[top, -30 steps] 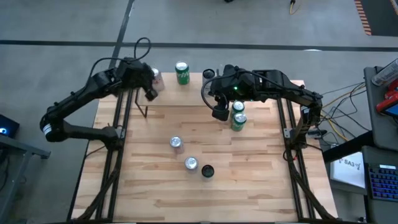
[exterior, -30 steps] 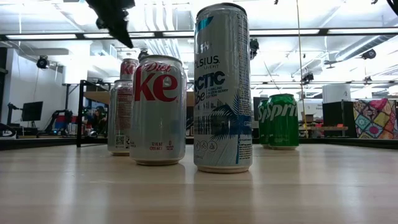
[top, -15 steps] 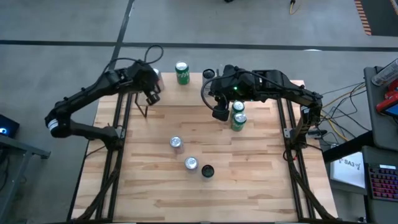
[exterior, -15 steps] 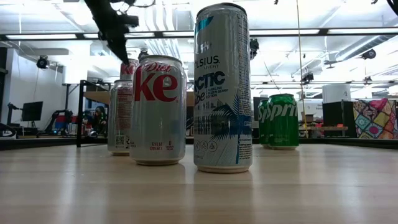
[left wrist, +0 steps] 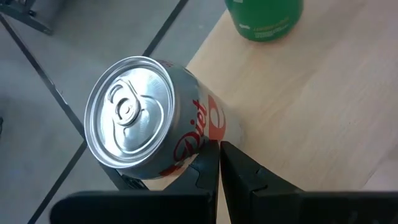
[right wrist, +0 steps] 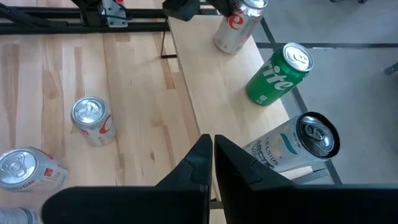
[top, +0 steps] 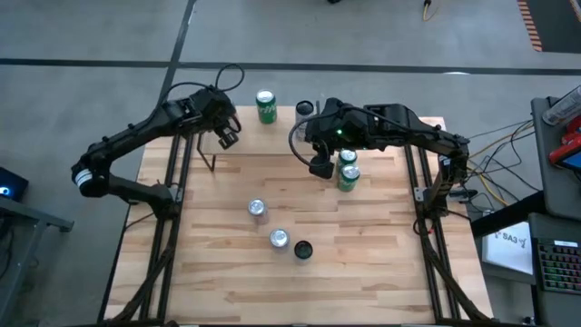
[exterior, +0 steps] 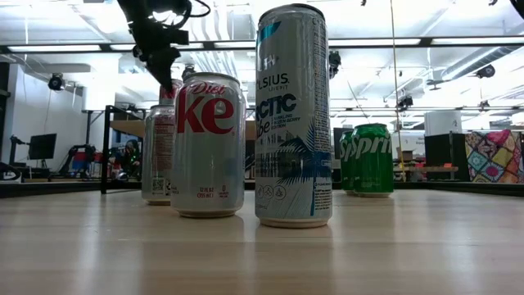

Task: Place canned beverage on shelf
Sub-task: Put the bottom right red-silver soda can on the shelf

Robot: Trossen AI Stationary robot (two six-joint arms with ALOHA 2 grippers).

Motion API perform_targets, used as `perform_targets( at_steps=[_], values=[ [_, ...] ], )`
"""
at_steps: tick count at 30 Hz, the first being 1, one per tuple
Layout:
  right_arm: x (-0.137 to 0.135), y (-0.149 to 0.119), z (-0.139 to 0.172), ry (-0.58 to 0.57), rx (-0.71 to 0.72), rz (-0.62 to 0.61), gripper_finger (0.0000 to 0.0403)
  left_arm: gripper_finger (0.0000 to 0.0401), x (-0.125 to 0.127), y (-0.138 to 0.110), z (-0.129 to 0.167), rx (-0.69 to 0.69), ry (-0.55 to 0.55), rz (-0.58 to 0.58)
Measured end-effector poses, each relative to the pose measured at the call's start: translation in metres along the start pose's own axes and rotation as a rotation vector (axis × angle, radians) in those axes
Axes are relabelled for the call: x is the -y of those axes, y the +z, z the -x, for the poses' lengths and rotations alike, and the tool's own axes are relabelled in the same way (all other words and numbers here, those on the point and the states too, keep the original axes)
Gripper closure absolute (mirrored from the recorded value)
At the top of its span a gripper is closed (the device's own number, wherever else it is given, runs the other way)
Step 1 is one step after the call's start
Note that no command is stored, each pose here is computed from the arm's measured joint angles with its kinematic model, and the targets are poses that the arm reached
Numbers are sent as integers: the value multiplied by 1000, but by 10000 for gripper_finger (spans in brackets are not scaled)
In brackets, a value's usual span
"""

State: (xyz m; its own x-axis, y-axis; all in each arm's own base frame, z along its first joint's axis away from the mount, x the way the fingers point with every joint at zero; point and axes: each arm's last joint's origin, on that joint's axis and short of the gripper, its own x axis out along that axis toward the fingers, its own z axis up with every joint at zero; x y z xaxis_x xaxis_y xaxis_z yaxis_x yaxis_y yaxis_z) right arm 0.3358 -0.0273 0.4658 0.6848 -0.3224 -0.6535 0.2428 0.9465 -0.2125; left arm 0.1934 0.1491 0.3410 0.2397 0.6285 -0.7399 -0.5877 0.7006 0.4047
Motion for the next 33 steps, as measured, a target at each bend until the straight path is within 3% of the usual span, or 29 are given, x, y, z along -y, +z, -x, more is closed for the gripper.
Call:
perform_targets(
  at_steps=[8,33],
  values=[
    [-3,-5,-10,1,-38,-3,394,401,-3,0,0,-9,54,16],
    [-3,-5,-10,0,-41,-16,394,401,-6,1,-4,9,68,57]
  ],
)
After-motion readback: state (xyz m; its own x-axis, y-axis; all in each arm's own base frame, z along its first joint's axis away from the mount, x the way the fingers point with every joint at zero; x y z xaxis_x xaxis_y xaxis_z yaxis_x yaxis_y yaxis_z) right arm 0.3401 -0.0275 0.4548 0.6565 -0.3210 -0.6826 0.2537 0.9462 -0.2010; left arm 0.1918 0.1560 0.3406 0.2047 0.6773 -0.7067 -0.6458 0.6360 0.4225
